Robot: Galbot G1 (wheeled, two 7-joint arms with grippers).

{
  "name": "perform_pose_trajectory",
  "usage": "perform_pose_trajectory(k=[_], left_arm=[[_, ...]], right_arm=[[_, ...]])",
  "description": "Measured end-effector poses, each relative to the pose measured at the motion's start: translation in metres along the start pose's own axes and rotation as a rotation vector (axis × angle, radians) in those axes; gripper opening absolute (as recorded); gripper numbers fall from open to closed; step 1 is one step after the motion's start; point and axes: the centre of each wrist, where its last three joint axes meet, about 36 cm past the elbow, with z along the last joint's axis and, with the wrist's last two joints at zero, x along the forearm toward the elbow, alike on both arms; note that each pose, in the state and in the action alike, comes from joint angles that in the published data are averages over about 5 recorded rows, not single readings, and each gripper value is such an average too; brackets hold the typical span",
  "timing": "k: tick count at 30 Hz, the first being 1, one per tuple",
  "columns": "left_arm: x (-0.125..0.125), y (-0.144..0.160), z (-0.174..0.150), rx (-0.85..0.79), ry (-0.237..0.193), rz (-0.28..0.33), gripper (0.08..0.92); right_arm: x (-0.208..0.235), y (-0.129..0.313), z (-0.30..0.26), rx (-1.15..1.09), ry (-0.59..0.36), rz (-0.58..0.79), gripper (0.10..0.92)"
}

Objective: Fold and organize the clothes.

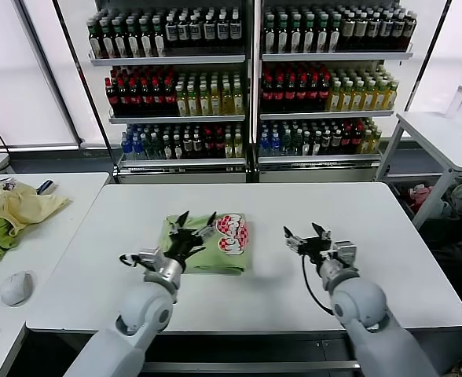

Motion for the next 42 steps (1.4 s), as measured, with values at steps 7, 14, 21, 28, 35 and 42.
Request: perform_pose_trajectory(k=[7,14,21,28,35,42], left_arm=[[0.035,0.038,0.001,0.010,-0.026,-0.126,0.823],[0.065,0.063,0.004,0.008,-0.033,-0.215,0.823],[0.086,0.072,0.009,0.003,-0.025,-0.261,0.823],[0.098,0.072,0.011,0.001,-0.018,-0.276,0.823],[0.106,0.069,0.013,-0.002,-0.011,-0.276,0.823],[0.110,0.065,0.015,-0.006,-0.006,-0.269,0.823]], right_arm=[[-0.050,0.052,0.008,-0.028,0.058,-0.071,0.823],[-0.092,0.092,0.020,-0.049,0.127,-0.100,0.823],[-0.114,0.115,0.031,-0.065,0.172,-0.109,0.681],[-0.121,0.122,0.034,-0.062,0.181,-0.102,0.474],[-0.124,0.104,0.028,-0.022,0.170,-0.073,0.275],[-0.127,0.058,0.015,0.039,0.166,-0.021,0.152]])
